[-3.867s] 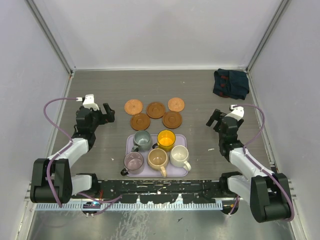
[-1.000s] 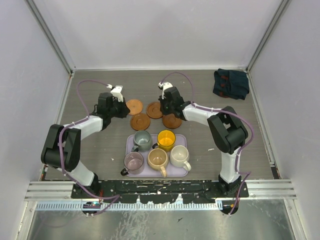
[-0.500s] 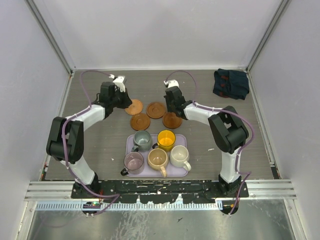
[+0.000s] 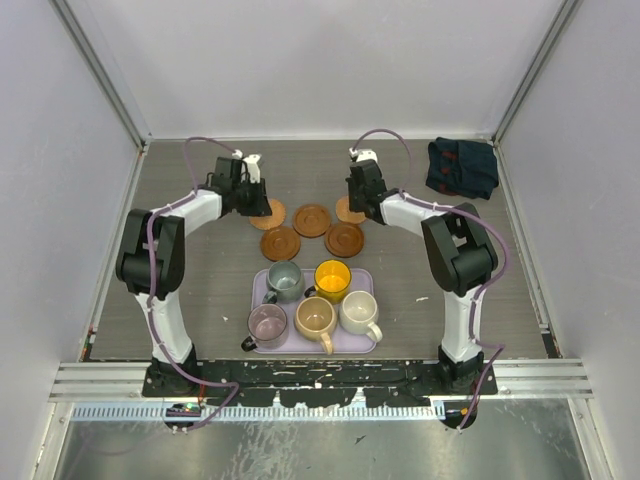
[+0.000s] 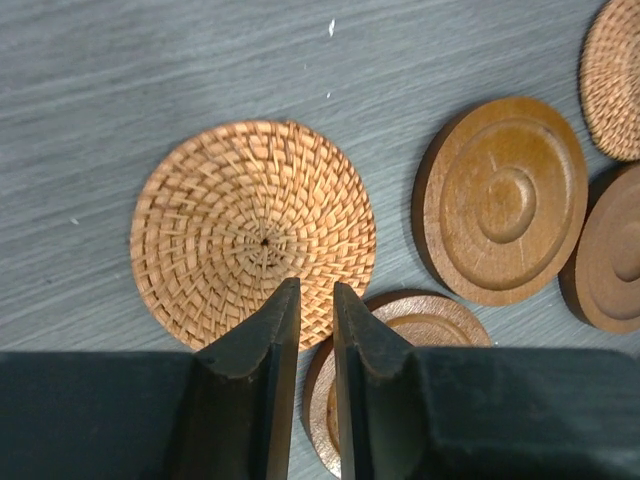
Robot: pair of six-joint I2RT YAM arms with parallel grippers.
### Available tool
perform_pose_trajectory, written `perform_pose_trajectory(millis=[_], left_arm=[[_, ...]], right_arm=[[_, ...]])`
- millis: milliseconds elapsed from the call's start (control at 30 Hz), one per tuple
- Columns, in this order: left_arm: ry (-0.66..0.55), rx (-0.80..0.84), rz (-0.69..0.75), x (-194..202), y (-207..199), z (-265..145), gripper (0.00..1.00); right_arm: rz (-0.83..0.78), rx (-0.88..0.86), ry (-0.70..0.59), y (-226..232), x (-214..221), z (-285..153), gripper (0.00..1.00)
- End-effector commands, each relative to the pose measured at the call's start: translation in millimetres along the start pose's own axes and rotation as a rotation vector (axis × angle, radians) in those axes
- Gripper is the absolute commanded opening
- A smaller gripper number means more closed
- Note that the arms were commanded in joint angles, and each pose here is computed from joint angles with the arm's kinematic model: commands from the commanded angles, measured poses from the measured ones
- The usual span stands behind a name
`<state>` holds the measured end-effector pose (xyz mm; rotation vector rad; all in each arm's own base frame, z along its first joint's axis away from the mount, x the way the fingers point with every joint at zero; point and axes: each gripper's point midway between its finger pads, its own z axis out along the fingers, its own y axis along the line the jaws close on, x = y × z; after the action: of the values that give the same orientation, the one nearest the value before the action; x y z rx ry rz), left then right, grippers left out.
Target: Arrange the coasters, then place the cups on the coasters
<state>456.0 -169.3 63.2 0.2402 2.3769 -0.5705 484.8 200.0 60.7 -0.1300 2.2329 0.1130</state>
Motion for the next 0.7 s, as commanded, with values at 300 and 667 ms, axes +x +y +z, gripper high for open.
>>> perform_pose_trajectory(millis=[300, 667], left_arm=[[0.102, -0.018, -0.027, 11.1, 3.2, 0.2, 0.32], [0.241, -0.156, -0.062, 24.3, 30.3, 9.3, 0.36]], right_arm=[[0.03, -0.159, 0.018, 33.6, -5.5, 5.6, 0.14], [0.138, -0.093, 0.143, -0.7, 21.8, 19.7, 0.14]])
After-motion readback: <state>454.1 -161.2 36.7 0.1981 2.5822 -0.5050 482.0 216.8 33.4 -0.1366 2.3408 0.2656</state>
